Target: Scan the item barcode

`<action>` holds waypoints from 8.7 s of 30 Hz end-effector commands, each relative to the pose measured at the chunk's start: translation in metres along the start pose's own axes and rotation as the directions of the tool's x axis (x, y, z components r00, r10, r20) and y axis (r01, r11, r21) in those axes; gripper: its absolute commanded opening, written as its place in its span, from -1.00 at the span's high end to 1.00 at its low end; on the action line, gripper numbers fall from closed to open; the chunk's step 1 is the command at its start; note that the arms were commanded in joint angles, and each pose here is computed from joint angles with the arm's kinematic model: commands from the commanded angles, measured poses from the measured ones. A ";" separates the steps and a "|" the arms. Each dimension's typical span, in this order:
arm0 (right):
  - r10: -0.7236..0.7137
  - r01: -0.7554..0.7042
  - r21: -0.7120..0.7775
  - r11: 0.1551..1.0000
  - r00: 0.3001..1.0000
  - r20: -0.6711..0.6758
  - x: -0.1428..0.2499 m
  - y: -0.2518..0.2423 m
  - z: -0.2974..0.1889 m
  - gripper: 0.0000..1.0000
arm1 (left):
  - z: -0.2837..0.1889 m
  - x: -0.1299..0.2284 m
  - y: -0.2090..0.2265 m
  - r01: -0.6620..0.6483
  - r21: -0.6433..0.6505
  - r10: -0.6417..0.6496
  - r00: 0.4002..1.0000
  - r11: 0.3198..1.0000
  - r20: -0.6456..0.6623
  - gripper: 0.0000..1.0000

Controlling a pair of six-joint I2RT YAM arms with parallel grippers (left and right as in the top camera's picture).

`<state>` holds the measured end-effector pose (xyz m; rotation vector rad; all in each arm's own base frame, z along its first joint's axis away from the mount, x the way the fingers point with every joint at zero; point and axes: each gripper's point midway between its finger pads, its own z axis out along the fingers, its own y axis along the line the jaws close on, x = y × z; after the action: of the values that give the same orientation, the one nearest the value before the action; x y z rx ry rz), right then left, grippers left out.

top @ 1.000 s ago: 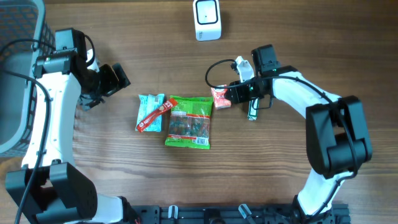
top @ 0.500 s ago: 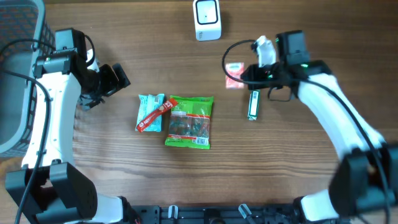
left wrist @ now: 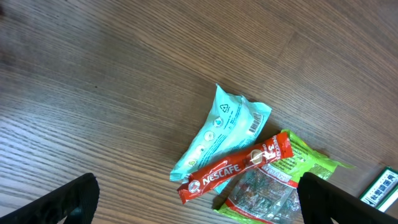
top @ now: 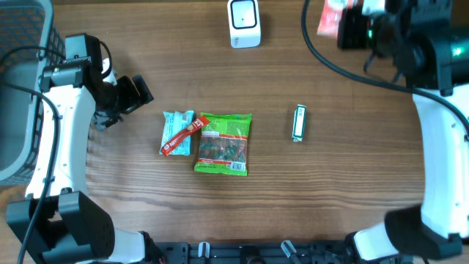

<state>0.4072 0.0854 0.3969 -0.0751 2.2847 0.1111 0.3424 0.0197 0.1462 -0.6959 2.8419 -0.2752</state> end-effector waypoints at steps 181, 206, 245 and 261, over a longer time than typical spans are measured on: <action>-0.205 0.053 -0.248 0.967 0.741 -0.639 0.284 0.007 0.222 0.30 | -0.003 0.000 0.001 0.010 0.002 -0.010 1.000 1.000 0.011 -1.00; -0.088 0.108 -0.017 0.994 0.707 -0.701 0.298 -0.031 0.210 0.03 | -0.003 0.000 0.001 0.010 0.002 -0.010 1.000 1.000 0.011 -1.00; 0.015 -0.110 -0.335 0.936 0.962 -0.274 0.145 0.041 0.079 0.62 | -0.003 0.000 0.001 0.010 0.002 -0.010 1.000 1.000 0.011 -1.00; -0.008 -0.386 -0.759 0.523 0.889 -0.458 0.080 0.138 0.076 0.69 | -0.003 0.000 0.001 0.010 0.002 -0.010 1.000 1.000 0.011 -1.00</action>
<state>0.3898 0.2041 0.3002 -0.3543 2.4661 1.1719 0.3423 0.0197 0.1460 -0.6961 2.8423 -0.2747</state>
